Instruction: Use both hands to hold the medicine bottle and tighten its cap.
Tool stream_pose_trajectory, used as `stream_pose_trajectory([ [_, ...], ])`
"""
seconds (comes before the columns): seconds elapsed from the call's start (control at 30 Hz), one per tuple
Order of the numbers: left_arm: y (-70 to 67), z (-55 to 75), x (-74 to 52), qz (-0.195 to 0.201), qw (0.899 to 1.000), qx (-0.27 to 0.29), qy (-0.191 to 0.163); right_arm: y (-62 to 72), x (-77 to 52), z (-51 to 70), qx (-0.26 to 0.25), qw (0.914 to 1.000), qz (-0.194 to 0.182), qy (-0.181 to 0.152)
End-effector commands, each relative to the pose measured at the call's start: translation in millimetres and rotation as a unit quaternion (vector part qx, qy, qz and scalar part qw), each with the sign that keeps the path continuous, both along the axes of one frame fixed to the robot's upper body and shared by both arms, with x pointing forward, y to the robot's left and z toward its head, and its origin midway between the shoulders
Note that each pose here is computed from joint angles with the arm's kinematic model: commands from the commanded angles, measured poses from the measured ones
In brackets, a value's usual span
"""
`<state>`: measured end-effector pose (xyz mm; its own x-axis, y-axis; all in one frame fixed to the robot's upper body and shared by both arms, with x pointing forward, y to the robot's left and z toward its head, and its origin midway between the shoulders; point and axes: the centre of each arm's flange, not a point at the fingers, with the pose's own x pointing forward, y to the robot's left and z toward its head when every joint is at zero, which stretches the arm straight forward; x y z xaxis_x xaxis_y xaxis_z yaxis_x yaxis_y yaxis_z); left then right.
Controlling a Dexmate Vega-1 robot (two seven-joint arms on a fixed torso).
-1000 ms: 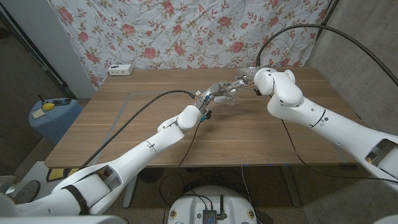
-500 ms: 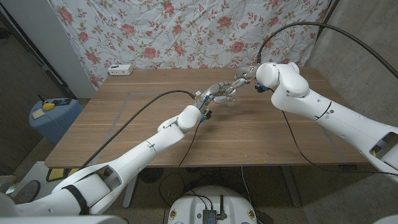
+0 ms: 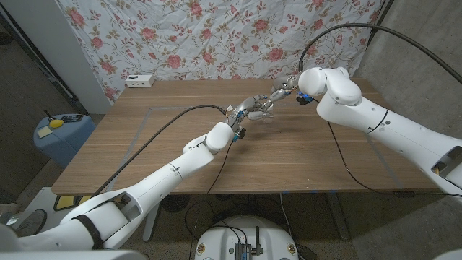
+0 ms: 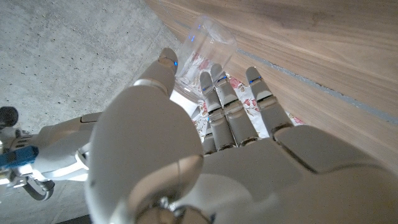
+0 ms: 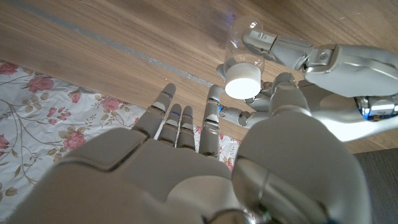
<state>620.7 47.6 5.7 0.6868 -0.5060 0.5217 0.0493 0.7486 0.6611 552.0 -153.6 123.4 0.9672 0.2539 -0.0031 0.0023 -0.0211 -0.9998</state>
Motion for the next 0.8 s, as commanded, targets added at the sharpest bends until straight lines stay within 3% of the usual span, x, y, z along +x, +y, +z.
stream_pose_trajectory([
  [0.03,0.6,0.6,-0.1,-0.001,1.000,0.002,-0.001,-0.4,2.4,1.2,0.003,1.0000,0.001,0.002],
  [0.8,-1.2,0.3,-2.6,-0.003,1.000,0.002,-0.002,-2.1,2.9,-2.5,0.011,0.9998,0.008,-0.015],
])
